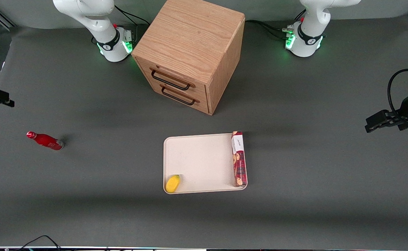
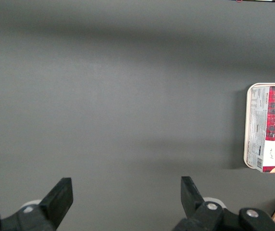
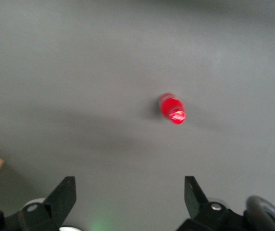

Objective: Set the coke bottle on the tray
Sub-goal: 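Lower the open right gripper over the red Coca-Cola bottle's cap end, then close the right gripper on the bottle's cap and lift it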

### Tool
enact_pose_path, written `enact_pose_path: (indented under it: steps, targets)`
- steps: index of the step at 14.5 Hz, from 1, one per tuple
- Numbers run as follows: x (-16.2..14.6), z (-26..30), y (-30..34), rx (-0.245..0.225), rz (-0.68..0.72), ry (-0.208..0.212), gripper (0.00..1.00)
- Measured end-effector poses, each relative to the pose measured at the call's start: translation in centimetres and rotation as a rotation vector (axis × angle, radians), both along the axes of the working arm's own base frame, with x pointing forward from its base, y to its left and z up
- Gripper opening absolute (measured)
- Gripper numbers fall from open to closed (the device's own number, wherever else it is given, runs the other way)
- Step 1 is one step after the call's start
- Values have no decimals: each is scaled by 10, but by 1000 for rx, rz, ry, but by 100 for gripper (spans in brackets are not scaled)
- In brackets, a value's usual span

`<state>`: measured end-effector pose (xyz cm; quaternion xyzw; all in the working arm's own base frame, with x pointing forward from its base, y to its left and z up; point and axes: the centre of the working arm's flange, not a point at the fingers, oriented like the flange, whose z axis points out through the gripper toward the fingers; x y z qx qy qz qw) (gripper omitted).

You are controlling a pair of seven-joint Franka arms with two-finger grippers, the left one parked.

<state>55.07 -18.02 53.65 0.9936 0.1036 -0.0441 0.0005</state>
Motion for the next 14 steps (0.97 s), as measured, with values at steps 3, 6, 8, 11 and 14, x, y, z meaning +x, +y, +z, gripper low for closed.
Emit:
enact_pose_path:
  steps: [3, 6, 8, 11, 14]
  targets:
    - [7, -74, -33, -34, 54, -55, 100]
    - [0, -134, -39, -53, 85, -84, 100]
    - [-1, -158, -38, -64, 104, -96, 100]
    - [-3, -185, -38, -86, 120, -131, 100]
    - [-7, -202, -39, -85, 115, -127, 97]
